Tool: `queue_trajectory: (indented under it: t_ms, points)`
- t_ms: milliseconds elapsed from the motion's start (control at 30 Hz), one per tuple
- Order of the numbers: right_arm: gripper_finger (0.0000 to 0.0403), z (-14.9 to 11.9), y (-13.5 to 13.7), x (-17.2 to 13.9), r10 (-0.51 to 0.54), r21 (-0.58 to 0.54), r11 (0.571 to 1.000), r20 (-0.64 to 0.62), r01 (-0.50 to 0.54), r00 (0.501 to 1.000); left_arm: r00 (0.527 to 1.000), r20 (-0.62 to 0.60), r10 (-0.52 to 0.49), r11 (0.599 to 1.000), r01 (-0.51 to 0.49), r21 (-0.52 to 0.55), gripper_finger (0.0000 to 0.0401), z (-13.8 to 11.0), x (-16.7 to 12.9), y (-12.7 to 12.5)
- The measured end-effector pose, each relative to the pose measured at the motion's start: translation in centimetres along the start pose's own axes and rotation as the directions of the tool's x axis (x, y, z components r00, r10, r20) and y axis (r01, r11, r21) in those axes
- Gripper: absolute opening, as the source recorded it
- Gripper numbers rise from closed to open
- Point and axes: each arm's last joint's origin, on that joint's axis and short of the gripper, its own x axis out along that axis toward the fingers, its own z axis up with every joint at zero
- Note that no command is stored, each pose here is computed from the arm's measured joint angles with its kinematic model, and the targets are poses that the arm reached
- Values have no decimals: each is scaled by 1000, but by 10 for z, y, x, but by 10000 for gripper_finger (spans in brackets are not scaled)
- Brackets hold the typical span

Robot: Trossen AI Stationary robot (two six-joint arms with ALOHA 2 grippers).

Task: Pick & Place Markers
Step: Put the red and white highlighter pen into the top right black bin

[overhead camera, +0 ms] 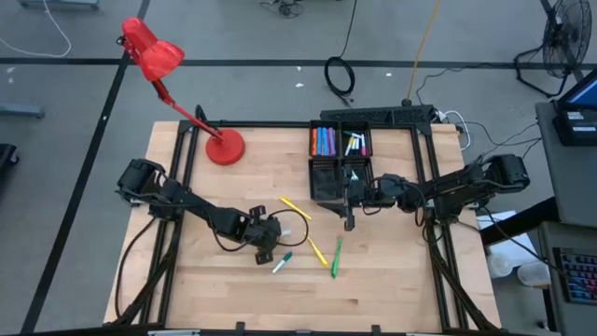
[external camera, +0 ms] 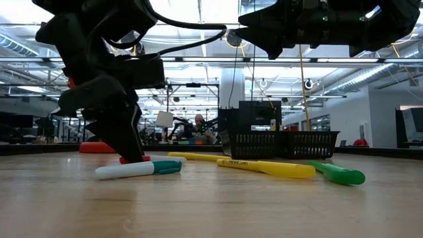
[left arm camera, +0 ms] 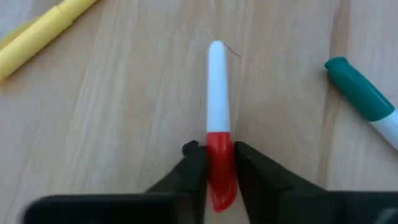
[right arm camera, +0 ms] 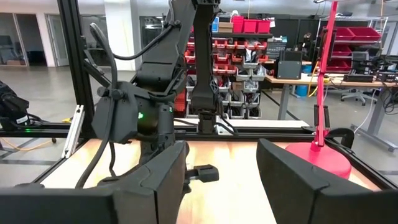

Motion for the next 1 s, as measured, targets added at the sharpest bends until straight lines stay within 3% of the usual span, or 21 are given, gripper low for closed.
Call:
queue_trajectory:
  t_ms: [67, 200, 300, 367, 500, 633, 800, 900, 1000]
  points:
    - [185, 0, 0, 0, -1, 0, 1000, -4, 1, 1000, 1000, -3, -5, 1000, 6, 17, 41, 0, 0, 1]
    - [185, -2, -1, 0, -31, -2, 1000, -16, 31, 999, 999, 28, -17, 996, 15, 85, 37, 2, -14, 1]
    - [185, -5, -4, 0, -126, -36, 992, -57, 124, 990, 995, 101, 29, 985, -45, 165, 37, 0, -35, -2]
    - [185, -10, -7, -1, -224, -65, 974, -100, 219, 969, 973, 224, 51, 977, -96, 193, 37, 5, -56, -5]
    - [185, -19, -13, -4, -368, -135, 928, -184, 347, 912, 858, 498, 126, 954, -242, 175, 37, 16, -99, -5]
    - [185, -22, -16, -5, -395, -153, 917, -212, 369, 894, 732, 679, 63, 947, -258, 191, 37, 23, -124, 10]
    - [185, -21, -16, -4, -392, -148, 918, -204, 368, 897, 578, 805, -131, 955, -144, 258, 37, 23, -122, 54]
    - [185, -16, -15, -3, -355, -122, 933, -159, 338, 921, 448, 859, -247, 956, -30, 290, 37, 24, -121, 77]
    - [185, -12, -13, 2, -277, -82, 959, -69, 271, 958, 412, 857, -310, 944, 28, 328, 37, 21, -116, 86]
